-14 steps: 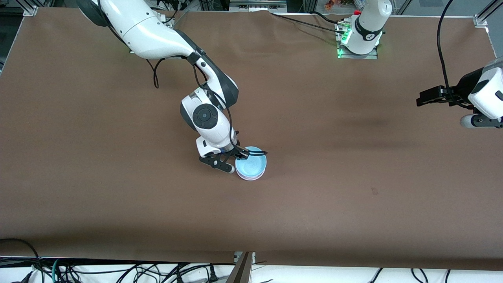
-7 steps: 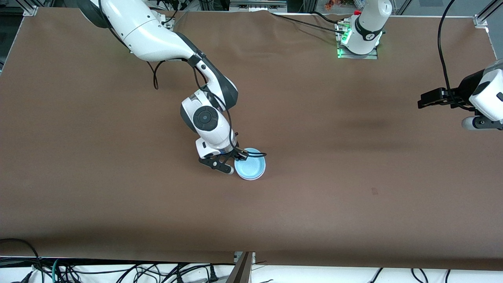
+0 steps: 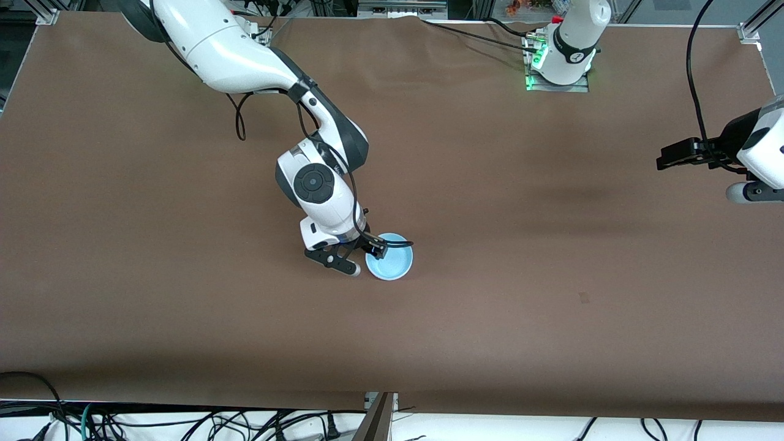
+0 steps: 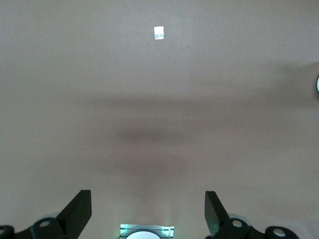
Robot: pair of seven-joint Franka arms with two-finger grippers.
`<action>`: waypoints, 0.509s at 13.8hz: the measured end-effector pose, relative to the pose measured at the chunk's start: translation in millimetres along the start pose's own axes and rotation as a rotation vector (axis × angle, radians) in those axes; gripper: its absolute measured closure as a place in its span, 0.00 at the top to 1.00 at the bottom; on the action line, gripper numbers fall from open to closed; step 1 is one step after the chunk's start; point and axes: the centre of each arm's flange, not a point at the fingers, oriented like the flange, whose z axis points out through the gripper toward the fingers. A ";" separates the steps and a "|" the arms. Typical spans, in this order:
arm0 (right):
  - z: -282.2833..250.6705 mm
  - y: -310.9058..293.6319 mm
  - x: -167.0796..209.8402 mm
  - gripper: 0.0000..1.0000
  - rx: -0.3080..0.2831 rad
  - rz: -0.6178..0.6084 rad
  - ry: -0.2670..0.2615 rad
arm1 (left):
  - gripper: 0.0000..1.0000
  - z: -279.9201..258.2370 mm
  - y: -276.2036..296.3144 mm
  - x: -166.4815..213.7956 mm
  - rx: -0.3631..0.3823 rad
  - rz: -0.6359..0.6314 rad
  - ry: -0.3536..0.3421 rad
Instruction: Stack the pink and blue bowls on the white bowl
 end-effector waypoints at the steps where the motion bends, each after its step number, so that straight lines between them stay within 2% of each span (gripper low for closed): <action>1: -17.3 2.8 12.1 0.85 0.003 0.005 0.023 | 1.00 0.1 0.3 0.1 0.000 0.001 0.000; 2: -40.5 11.2 28.8 0.96 -0.008 0.001 0.040 | 1.00 0.1 0.7 0.2 0.000 0.001 0.000; 3: -68.4 26.4 47.9 1.00 -0.042 -0.022 0.039 | 1.00 0.3 1.2 0.3 0.000 0.002 0.000; 5: -135.6 66.7 76.8 1.00 -0.145 -0.098 -0.010 | 1.00 0.6 1.9 0.6 0.000 0.004 -0.001; 7: -211.3 107.0 85.2 1.00 -0.232 -0.208 -0.082 | 1.00 0.8 1.9 1.0 0.000 0.004 -0.001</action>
